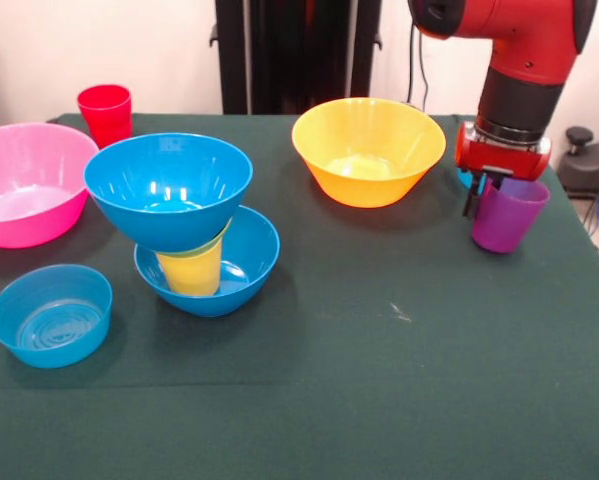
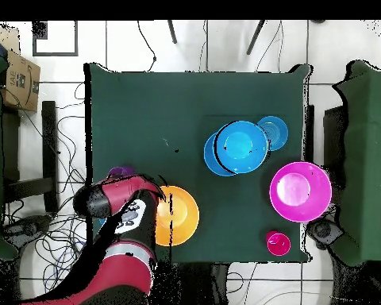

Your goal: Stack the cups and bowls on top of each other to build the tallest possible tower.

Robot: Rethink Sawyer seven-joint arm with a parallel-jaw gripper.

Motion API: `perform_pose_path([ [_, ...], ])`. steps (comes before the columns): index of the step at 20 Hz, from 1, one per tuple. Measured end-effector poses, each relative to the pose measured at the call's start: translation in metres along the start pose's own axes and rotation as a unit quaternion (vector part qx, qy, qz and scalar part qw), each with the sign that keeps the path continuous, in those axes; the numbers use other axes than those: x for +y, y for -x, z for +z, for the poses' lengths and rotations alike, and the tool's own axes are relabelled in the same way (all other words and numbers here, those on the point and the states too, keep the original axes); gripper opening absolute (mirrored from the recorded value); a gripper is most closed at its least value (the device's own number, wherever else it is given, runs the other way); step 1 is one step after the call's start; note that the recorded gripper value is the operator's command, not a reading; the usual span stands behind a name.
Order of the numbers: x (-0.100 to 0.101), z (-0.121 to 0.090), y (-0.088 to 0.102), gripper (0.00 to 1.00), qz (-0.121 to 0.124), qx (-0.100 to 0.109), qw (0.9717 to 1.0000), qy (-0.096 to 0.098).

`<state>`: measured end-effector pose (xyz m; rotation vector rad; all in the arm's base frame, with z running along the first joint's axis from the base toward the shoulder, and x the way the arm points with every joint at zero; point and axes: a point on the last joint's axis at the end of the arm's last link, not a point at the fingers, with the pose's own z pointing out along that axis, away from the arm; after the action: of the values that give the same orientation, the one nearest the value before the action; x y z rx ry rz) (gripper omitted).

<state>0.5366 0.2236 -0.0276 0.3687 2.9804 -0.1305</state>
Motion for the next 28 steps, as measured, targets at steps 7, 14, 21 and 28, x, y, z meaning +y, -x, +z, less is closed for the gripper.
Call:
perform_pose_path([
  [7,0.002,-0.005,0.003,0.0,0.006,-0.004,1.0,0.0],
  [14,-0.004,-0.047,0.039,0.0,0.041,-0.023,0.9988,0.013],
  [21,-0.03,-0.117,0.093,0.0,0.104,-0.022,0.9941,0.021],
  [28,-0.063,-0.176,0.14,0.0,0.157,-0.011,0.9871,0.027],
])
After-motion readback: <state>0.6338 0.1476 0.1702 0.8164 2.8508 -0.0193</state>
